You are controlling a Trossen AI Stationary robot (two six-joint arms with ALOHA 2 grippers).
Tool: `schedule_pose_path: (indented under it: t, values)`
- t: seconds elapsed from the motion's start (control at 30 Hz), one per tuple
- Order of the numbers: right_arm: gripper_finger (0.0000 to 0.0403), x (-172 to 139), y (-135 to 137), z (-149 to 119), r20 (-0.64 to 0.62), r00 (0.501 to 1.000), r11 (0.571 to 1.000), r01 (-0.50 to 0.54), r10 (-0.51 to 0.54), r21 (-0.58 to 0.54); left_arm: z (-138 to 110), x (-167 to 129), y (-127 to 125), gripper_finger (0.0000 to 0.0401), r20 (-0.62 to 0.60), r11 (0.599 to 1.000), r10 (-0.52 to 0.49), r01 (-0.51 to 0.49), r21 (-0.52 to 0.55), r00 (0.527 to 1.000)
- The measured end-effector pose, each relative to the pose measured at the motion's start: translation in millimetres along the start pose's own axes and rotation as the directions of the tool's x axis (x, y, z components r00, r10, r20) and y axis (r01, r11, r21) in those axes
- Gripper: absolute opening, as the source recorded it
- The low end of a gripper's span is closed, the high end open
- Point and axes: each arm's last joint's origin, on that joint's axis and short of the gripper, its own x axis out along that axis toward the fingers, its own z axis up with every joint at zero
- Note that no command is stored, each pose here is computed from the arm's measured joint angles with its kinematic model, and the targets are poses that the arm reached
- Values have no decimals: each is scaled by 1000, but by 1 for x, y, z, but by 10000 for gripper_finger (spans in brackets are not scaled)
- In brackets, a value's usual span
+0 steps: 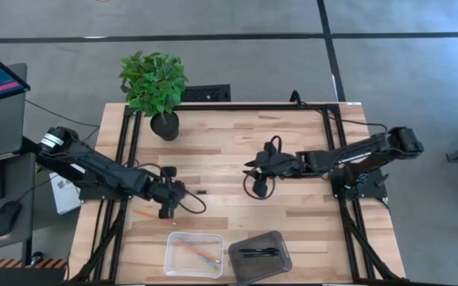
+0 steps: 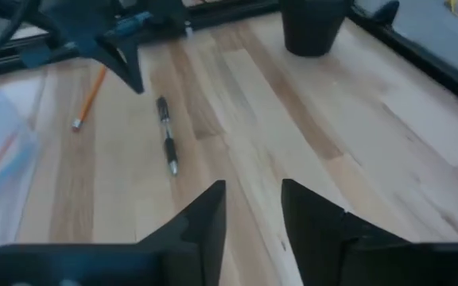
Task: Sort pens & pencils
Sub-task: Put the black pen into the black bin
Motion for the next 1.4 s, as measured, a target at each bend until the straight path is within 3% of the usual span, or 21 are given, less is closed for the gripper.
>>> schedule_pose_path:
  t: [0.23,0.53,0.8,1.0,1.1,1.27,1.4]
  values:
    - [212,19,3,-13,-56,998,1000,13,-12,11,2,3,8,1,-15,999,-7,6,-44,1000]
    - [289,29,5,-19,-68,998,1000,15,-15,1,6,6,26,0,-11,994,104,-104,-20,994]
    - [292,30,3,-18,-62,998,1000,21,-21,4,7,8,33,0,-16,989,141,-141,44,990]
    - [292,30,0,-17,-61,998,999,33,-32,9,7,8,34,0,-11,988,150,-150,26,989]
    - [292,31,-1,-17,-60,998,999,36,-36,11,7,8,34,0,-12,987,136,-135,88,991]
    - [292,31,-4,-16,-60,997,999,43,-42,15,9,8,30,0,-8,978,39,-36,206,999]
    - [292,32,-5,-16,-60,997,999,48,-47,18,11,9,30,0,-2,982,-78,77,173,997]
